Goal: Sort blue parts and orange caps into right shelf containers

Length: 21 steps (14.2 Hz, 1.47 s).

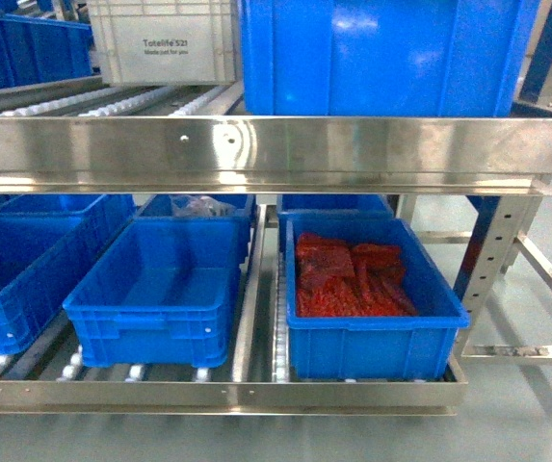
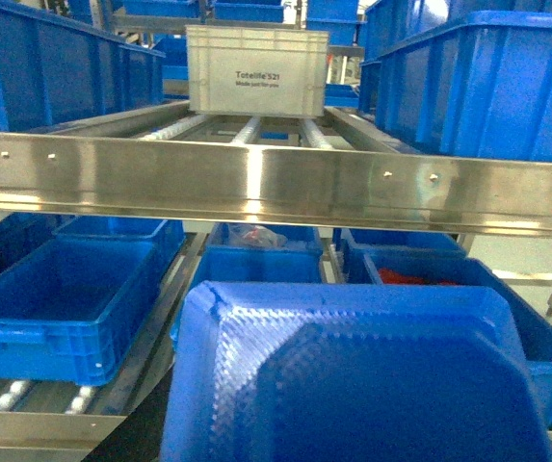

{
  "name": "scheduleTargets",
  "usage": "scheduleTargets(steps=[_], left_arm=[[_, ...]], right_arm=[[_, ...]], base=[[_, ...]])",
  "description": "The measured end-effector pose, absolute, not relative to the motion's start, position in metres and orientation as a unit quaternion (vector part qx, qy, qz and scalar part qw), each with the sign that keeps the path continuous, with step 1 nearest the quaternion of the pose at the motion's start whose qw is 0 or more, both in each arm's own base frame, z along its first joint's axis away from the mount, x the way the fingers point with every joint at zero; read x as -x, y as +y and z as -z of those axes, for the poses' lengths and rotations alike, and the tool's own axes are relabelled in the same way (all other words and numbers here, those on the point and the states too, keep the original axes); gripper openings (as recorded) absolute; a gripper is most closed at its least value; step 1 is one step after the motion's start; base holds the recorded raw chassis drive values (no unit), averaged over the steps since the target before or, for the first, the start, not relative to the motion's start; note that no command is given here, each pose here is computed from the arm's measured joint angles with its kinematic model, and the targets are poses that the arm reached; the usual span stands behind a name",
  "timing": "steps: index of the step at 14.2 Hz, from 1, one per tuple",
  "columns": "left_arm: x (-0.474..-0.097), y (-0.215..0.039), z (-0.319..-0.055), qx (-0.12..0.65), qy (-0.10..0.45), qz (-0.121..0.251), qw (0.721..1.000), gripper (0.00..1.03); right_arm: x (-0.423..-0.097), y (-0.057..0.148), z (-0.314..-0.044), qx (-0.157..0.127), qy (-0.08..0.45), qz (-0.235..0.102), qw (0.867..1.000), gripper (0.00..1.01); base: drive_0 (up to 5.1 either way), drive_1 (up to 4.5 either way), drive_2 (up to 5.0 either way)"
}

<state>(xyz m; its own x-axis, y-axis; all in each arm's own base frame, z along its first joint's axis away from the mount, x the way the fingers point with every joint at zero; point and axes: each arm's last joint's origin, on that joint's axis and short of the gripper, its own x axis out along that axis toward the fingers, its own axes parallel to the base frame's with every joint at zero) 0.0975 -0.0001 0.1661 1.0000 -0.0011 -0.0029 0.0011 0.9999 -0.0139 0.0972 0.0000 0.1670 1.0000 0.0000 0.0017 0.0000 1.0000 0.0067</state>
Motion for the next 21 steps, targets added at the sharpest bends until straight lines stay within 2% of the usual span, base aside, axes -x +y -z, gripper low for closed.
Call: scheduleTargets(steps=[21], left_arm=[[-0.0975, -0.0001, -0.1662, 0.007, 0.001, 0.001, 1.000, 0.41]], right_arm=[[-0.0972, 0.0000, -0.1671, -0.003, -0.001, 0.000, 1.000, 0.43]], base=[[-5.0, 2.50, 2.5]])
